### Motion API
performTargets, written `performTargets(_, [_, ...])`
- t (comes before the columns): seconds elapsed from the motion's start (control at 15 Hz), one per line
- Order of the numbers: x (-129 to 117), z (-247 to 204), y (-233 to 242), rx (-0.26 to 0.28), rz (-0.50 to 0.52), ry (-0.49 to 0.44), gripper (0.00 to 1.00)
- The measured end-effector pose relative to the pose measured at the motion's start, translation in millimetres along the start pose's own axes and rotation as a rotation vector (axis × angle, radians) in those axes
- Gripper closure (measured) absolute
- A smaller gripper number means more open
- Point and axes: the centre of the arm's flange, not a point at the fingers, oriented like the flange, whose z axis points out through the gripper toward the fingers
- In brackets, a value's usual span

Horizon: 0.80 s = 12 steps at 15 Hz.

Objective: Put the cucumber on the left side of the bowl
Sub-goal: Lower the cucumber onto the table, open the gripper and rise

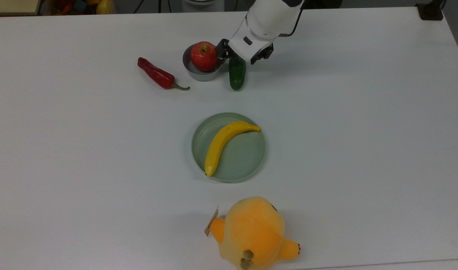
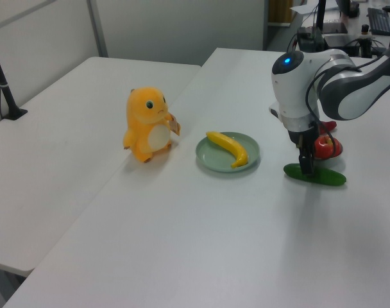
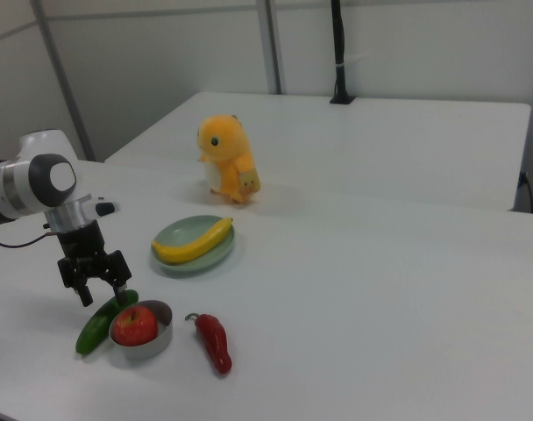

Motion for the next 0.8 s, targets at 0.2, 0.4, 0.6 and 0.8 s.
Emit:
performTargets(0.2, [4.2,-13.4,2.1,0.006,0.006,0.027,0.01])
performTargets(0.4, [9.9,-37.8,6.2,0.016,0.018,0.076,0.01])
performTargets(0.6, [13.7,-88.7,19.0,0.058,0.061,0.123,0.0])
performTargets(0.8, [12.7,-139.0,42.6,0.119,0.119,0.13,0.0])
